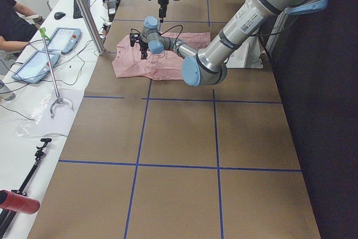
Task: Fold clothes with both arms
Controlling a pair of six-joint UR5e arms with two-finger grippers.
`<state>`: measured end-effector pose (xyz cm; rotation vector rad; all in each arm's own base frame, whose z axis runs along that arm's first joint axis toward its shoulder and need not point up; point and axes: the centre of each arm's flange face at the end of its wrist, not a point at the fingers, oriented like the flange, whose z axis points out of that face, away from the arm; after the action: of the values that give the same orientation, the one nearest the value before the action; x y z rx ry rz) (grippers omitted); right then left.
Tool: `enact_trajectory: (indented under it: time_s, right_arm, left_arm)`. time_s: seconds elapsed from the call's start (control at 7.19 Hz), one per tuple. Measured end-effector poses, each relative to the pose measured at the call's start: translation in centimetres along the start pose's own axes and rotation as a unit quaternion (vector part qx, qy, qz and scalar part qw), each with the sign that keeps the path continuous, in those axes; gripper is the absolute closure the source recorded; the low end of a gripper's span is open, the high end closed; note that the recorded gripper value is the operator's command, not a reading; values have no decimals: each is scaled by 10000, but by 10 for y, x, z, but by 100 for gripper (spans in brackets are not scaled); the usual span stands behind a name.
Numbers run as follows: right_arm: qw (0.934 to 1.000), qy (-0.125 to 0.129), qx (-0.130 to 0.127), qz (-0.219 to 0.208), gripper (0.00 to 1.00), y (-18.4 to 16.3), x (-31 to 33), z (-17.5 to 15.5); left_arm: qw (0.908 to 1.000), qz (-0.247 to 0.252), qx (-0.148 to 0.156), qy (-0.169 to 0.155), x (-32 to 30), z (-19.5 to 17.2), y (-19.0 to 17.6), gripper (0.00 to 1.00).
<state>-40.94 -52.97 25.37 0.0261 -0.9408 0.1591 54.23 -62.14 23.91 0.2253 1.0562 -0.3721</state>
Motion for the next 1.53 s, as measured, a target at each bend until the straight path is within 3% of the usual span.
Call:
enact_trajectory:
  time_s: [0.42, 0.7, 0.97, 1.53]
  right_arm:
    - [9994, 82, 284, 167, 0, 109, 4, 21]
    - [9992, 51, 330, 225, 0, 193, 30, 26]
    - [9987, 90, 491, 77, 0, 268, 73, 58]
    - [9988, 318, 352, -131, 0, 309, 103, 86]
  left_arm:
    - [9990, 242, -369, 114, -76, -62, 37, 0]
    - [9976, 523, -437, -78, -113, -117, 62, 0]
    - [9966, 649, -471, -210, -131, -143, 72, 0]
    - [9963, 675, -487, -219, -133, -147, 75, 0]
